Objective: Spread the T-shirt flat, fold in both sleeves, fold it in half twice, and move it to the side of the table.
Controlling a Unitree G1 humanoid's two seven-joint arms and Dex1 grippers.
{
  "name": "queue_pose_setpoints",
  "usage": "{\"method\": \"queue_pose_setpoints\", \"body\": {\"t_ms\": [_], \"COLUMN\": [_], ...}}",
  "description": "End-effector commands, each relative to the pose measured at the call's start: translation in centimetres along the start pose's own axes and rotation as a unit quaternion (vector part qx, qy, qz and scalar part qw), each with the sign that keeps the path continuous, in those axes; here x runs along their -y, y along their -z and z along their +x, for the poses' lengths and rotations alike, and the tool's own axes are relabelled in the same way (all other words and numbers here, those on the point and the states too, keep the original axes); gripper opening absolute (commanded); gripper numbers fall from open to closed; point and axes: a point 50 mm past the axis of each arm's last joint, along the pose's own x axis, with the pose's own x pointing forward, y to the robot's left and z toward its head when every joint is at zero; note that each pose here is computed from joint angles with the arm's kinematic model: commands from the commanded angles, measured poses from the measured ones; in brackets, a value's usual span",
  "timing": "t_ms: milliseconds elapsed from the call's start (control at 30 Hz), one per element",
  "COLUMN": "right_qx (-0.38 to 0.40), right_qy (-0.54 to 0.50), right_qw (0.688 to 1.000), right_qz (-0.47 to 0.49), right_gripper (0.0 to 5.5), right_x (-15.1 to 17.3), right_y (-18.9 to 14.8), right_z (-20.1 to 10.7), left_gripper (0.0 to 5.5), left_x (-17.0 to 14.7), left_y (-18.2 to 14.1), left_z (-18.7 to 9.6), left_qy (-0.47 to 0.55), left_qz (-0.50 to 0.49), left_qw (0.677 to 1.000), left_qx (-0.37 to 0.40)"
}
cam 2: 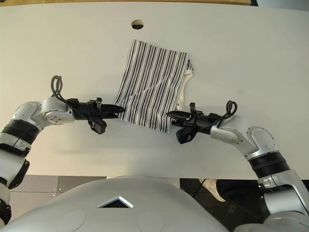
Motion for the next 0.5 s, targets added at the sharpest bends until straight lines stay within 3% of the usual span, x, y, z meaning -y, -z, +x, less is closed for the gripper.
{"method": "queue_pose_setpoints", "body": {"t_ms": [33, 267, 500], "right_qx": [0.002, 0.032, 0.090], "right_qy": [-0.032, 0.013, 0.073], "right_qw": [0.999, 0.999, 0.986], "right_qz": [0.019, 0.027, 0.121], "right_gripper": [0.34, 0.15, 0.15], "right_x": [-1.6, -0.8, -1.3], "right_y": [-0.3, -1.3, -4.1], "right_z": [0.4, 0.3, -2.4], "left_gripper": [0.24, 0.14, 0.12], "left_x": [3.4, 4.3, 6.1], "left_y": [-0.2, -0.7, -8.0], "left_z": [0.3, -0.5, -3.5], "left_qy": [0.072, 0.062, -0.007], "left_qz": [-0.037, -0.066, -0.145], "left_qw": [0.997, 0.996, 0.988], "left_qx": [-0.012, -0.007, 0.043]}}
